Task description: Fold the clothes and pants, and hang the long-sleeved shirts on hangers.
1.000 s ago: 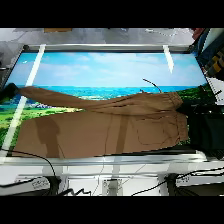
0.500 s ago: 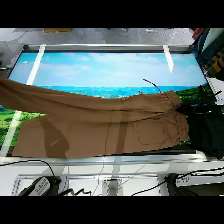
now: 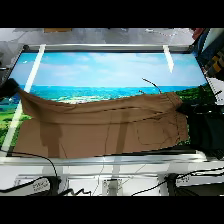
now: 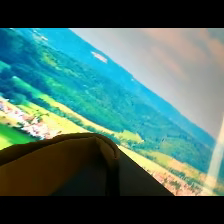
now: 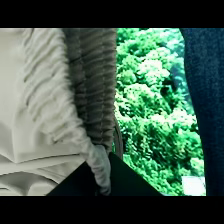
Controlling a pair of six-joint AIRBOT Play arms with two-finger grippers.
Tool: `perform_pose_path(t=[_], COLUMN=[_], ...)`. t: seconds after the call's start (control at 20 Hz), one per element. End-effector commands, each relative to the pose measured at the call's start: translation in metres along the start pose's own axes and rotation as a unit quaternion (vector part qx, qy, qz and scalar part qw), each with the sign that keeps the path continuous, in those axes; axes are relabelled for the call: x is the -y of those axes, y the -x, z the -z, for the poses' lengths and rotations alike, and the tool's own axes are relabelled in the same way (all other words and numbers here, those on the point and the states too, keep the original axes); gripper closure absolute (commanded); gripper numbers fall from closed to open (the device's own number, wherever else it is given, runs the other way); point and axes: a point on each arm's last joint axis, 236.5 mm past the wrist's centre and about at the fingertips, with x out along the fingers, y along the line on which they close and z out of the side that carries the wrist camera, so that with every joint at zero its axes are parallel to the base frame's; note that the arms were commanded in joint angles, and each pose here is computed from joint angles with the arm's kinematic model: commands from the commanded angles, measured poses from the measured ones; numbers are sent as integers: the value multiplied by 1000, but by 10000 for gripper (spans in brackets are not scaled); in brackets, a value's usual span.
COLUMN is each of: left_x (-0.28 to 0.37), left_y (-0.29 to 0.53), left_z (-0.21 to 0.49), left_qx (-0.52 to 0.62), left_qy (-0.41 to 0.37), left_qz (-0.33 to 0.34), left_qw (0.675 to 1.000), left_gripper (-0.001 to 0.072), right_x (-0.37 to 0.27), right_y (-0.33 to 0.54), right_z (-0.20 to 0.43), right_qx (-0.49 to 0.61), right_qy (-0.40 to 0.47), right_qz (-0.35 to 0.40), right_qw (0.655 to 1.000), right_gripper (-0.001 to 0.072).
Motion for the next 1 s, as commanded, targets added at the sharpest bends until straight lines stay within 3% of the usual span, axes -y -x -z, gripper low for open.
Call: perform_pose_path(t=[0.0,0.95], left_x=[10,72], left_y=[-67,-82], left_z=[-11,-45], left_qx=[61,189], left_qy=[76,41], left_qz=[22,33], left_qw=[995,980], left_gripper=[692,692], right_x=[1,5], right_y=[0,0], right_z=[-1,-6], right_qx=[3,12], right_qy=[3,3], right_qz=[2,10], right_qw=[1000,1000], right_gripper=[683,683])
